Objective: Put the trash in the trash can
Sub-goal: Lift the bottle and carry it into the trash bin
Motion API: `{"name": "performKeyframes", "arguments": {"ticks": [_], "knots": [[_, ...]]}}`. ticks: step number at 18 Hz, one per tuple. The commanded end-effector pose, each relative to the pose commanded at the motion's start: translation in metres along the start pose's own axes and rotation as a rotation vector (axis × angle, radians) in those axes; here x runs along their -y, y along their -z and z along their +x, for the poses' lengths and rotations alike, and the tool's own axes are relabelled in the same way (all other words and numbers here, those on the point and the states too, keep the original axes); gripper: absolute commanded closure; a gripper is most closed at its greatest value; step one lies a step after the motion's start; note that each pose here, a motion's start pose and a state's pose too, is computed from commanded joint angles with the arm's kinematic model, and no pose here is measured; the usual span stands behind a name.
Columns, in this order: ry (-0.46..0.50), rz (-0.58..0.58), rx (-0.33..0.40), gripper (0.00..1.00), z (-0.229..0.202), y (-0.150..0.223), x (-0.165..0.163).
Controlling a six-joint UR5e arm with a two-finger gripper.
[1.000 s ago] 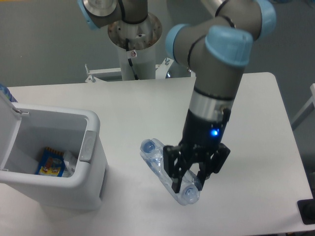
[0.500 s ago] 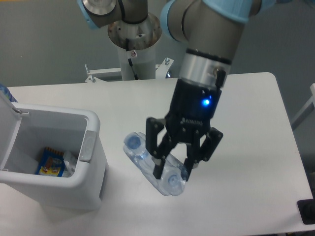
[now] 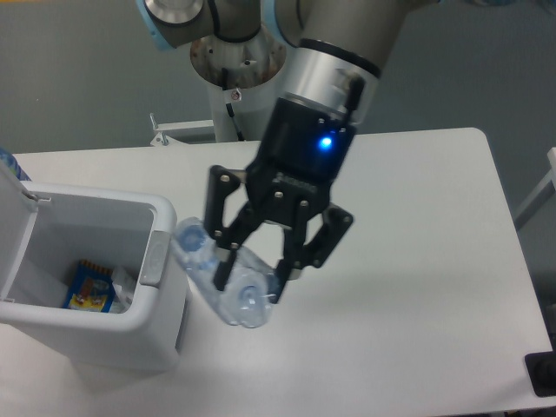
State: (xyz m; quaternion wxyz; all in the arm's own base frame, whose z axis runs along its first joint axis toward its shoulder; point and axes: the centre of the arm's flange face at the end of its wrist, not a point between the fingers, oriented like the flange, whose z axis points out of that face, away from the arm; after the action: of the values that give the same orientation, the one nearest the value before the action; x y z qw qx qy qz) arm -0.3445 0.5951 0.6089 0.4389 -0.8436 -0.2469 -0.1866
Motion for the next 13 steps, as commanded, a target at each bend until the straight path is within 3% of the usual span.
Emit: {"name": "performKeyframes", "arguments": {"ticks": [6, 13], "knots": [[-0.018, -0.056, -0.041, 0.50, 0.041, -0.034, -0.021], [-0.149, -0.050, -0.012, 0.46, 0.057, -0.072, -0.047]]}}
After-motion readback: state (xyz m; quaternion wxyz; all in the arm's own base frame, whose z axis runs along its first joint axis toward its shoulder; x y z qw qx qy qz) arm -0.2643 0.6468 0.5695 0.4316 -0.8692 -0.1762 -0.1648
